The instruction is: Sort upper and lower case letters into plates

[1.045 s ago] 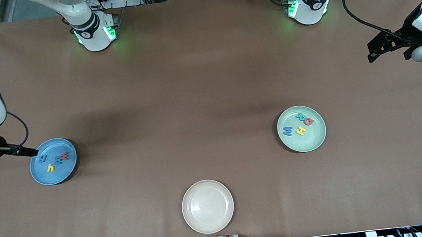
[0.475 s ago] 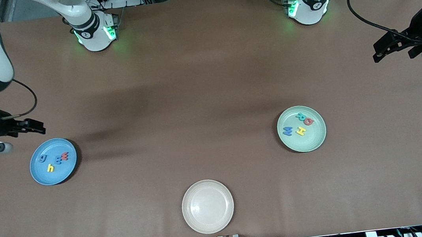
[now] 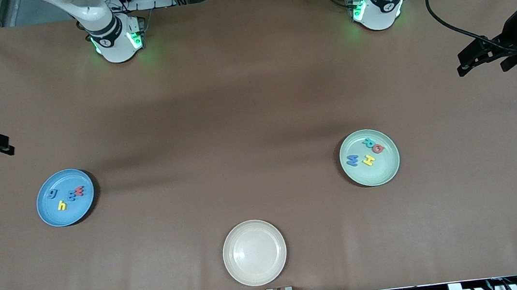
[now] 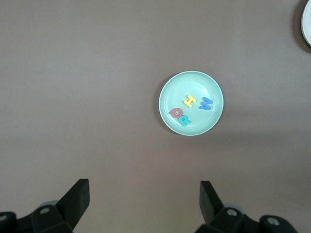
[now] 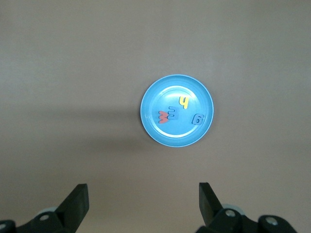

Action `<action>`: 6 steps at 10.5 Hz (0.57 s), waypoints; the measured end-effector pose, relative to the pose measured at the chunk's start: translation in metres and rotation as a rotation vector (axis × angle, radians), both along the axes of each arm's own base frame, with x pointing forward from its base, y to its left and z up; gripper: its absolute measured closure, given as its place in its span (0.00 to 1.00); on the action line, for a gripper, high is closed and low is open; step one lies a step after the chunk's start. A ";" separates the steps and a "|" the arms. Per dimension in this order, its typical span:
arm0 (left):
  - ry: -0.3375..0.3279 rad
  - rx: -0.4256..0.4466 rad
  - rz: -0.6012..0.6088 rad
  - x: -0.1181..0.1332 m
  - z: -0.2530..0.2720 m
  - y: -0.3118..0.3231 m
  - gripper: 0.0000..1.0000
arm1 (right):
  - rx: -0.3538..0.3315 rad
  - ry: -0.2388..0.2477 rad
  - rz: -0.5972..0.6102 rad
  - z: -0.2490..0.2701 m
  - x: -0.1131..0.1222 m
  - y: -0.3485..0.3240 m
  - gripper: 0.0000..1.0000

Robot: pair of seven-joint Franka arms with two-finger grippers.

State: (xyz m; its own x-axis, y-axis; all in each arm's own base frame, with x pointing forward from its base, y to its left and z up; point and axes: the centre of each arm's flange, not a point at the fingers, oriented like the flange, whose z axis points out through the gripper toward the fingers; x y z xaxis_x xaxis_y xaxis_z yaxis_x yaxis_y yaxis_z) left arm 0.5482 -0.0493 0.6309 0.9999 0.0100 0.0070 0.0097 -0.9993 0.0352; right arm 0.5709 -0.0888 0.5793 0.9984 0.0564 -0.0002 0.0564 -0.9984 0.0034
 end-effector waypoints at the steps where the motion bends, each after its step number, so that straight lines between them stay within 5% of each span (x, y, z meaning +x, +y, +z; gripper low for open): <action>1: 0.000 0.000 0.000 0.000 0.000 0.000 0.00 | 0.002 -0.011 0.026 0.020 0.000 0.008 0.00; 4: 0.000 0.000 0.000 0.000 0.000 0.000 0.00 | -0.001 -0.048 0.099 0.053 0.000 0.027 0.00; 6: 0.000 0.000 -0.001 0.000 0.000 0.000 0.00 | 0.003 -0.029 0.087 0.053 -0.002 0.027 0.00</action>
